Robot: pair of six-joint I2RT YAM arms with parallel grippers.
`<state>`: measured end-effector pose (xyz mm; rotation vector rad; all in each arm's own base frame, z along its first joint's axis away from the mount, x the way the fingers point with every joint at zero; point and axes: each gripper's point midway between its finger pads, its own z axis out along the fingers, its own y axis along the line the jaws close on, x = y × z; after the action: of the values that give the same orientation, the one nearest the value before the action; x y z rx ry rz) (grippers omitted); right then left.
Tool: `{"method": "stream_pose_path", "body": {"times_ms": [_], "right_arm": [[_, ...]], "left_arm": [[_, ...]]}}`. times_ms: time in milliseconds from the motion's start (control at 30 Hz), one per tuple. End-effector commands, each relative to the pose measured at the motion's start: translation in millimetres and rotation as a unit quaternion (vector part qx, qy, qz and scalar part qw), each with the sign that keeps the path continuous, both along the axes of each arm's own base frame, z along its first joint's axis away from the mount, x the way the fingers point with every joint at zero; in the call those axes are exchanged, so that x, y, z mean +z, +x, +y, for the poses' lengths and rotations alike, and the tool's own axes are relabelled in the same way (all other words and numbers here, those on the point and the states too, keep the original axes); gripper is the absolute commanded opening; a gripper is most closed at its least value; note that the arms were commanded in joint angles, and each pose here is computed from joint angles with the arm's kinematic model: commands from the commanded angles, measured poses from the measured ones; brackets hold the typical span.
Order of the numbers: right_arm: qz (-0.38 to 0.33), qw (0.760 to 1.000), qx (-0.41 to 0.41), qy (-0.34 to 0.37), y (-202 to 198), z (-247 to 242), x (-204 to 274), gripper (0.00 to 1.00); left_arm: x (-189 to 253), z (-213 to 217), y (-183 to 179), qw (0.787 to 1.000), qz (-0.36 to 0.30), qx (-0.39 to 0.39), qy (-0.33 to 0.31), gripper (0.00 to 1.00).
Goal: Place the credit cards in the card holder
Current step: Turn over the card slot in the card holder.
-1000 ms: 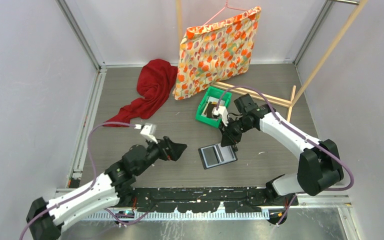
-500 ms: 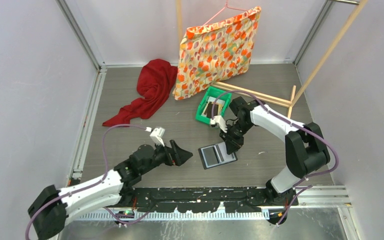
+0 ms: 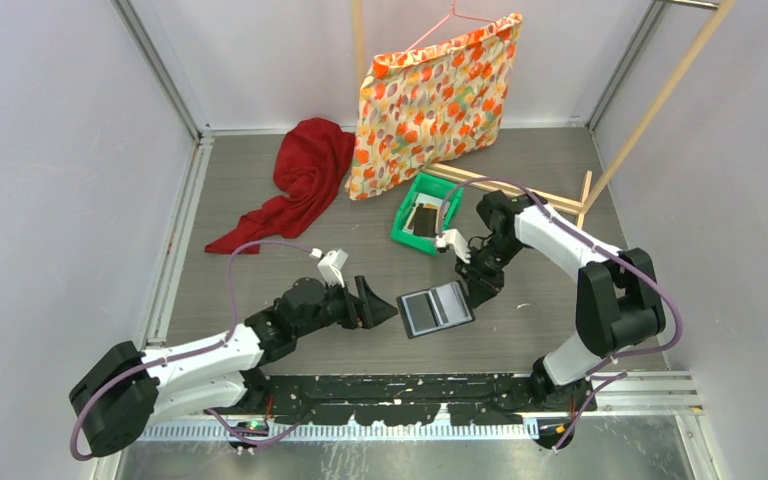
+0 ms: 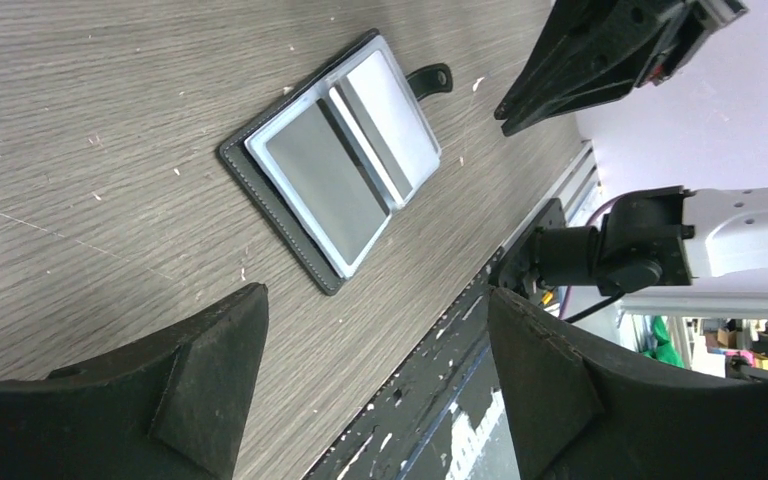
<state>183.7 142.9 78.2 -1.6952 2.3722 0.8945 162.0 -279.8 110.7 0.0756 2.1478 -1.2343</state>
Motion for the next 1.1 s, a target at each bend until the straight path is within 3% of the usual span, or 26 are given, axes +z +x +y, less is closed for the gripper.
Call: {"method": "stream_pose_path", "body": {"times_ms": [0, 267, 567, 1067], "right_arm": [[-0.032, 0.999, -0.008, 0.008, 7.0, -16.4, 18.2, 0.17], [-0.056, 0.996, -0.051, 0.049, 11.3, -31.3, 38.2, 0.2], [-0.067, 0.995, -0.042, 0.065, 9.6, -28.4, 45.2, 0.22], [-0.071, 0.989, -0.078, 0.101, 10.5, -37.6, 49.7, 0.27]], "left_arm": [[28.1, 0.1, 6.5, 0.998, -0.031, 0.018, -0.045, 0.82], [55.4, -13.2, 13.0, 0.998, -0.034, 0.009, -0.053, 0.86], [50.8, -18.8, 13.8, 1.0, -0.019, -0.008, -0.01, 0.87], [41.0, -18.7, 20.5, 0.999, -0.049, 0.001, -0.023, 0.91]]}}
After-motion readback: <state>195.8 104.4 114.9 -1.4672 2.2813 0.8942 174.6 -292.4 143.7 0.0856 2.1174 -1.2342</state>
